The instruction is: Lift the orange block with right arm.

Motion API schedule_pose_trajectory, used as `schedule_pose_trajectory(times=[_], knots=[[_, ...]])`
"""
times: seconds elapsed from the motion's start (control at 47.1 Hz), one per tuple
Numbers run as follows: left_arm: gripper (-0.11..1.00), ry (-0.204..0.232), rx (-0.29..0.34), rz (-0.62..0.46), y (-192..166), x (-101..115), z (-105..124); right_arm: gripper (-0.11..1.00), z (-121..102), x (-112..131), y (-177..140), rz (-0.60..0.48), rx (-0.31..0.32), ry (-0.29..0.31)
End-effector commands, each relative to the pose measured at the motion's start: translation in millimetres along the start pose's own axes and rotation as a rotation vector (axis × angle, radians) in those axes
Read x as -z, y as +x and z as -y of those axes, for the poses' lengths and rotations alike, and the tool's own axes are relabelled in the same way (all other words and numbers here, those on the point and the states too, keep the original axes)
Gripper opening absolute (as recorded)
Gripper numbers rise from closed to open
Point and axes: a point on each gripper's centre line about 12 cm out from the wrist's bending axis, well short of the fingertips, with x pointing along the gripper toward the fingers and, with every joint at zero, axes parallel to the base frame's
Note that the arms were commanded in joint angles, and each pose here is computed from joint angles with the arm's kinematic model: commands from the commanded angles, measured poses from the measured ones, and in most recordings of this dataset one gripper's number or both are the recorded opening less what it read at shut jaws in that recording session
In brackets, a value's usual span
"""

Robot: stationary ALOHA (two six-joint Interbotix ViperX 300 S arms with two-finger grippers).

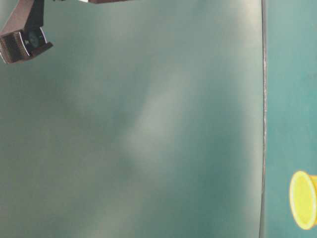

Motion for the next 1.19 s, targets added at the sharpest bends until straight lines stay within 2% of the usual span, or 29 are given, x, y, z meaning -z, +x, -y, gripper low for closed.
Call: schedule_pose_trajectory(times=[0.0, 1.168], knots=[[0.00, 0.000, -0.003, 0.026, 2.4, -11.3, -0.7, 0.42, -0.5, -4.7, -15.6, 0.046, -0.020, 0.006], [0.00, 0.000, -0.003, 0.014, 2.5, -10.3, -0.7, 0.42, -0.8, -4.7, -15.6, 0.047, -0.023, 0.008]])
